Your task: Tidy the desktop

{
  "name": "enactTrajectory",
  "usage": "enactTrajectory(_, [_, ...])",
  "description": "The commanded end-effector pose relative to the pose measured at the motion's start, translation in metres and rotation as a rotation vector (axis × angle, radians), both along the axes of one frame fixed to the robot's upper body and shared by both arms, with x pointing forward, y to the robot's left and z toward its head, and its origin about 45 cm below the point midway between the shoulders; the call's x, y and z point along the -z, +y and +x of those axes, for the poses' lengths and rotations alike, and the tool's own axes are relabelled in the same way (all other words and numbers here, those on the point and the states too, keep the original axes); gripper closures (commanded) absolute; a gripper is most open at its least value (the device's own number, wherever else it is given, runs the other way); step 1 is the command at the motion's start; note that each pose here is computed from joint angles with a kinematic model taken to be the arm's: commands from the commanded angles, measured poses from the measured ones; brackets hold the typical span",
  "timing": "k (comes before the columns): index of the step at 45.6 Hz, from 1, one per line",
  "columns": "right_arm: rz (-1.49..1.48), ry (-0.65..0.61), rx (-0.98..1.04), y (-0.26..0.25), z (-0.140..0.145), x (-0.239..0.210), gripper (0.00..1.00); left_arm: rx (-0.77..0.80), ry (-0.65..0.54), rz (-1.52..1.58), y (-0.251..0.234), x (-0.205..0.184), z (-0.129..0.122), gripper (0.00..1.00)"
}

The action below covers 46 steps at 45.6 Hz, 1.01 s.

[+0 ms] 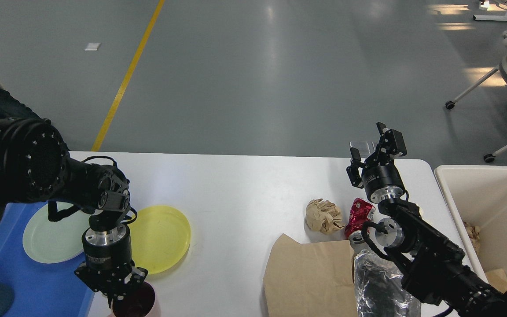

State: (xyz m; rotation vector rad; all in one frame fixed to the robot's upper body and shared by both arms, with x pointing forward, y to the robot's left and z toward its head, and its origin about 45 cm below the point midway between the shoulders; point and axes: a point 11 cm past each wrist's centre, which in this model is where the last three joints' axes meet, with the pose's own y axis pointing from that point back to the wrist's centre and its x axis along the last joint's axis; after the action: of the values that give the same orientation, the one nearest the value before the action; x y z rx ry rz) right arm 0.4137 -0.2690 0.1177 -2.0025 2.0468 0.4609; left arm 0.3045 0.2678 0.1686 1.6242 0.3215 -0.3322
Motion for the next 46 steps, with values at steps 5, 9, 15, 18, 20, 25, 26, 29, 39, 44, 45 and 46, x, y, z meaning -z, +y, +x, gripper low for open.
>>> enactTrajectory(5, [0.000, 0.000, 0.000, 0.000, 0.000, 0.000, 0.00, 0.000, -0.109, -0.026, -0.008, -0.044, 0.030, 1.00])
enactTrajectory(9, [0.001, 0.000, 0.001, 0.000, 0.000, 0.000, 0.00, -0.068, -0.139, -0.019, 0.018, -0.054, 0.034, 1.00])
enactTrajectory(15, [0.000, 0.000, -0.002, 0.001, 0.000, 0.000, 0.00, -0.219, -0.168, 0.007, 0.078, -0.062, 0.028, 1.00])
enactTrajectory(18, [0.001, -0.001, -0.001, 0.000, 0.000, 0.000, 0.00, -0.287, -0.176, 0.010, 0.104, -0.064, 0.021, 1.00])
enactTrajectory(20, [0.001, -0.001, -0.001, 0.000, 0.000, 0.000, 0.00, -0.336, -0.177, 0.012, 0.121, -0.063, 0.014, 1.00])
enactTrajectory(25, [0.001, -0.001, -0.001, 0.000, 0.000, 0.000, 0.00, -0.414, -0.197, 0.021, 0.151, -0.064, 0.006, 1.00])
enactTrajectory(26, [0.000, 0.000, 0.000, 0.000, 0.000, 0.000, 0.00, -0.419, -0.194, 0.028, 0.155, -0.063, 0.004, 1.00])
enactTrajectory(29, [0.001, -0.001, -0.001, 0.000, 0.000, 0.000, 0.00, -0.440, -0.179, 0.048, 0.166, -0.055, -0.004, 1.00])
enactTrajectory(39, [0.001, -0.001, -0.001, 0.000, 0.000, 0.000, 0.00, -0.476, -0.153, 0.095, 0.191, -0.034, -0.019, 1.00])
enactTrajectory(44, [0.000, -0.001, 0.000, 0.000, 0.000, 0.000, 0.00, -0.480, -0.155, 0.120, 0.201, -0.025, -0.021, 1.00])
enactTrajectory(45, [0.000, -0.001, 0.000, 0.000, 0.000, 0.000, 0.00, -0.480, -0.158, 0.125, 0.203, -0.024, -0.020, 1.00])
enactTrajectory(46, [-0.001, 0.000, 0.001, -0.001, 0.000, 0.000, 0.00, -0.481, -0.163, 0.131, 0.206, -0.023, -0.020, 1.00])
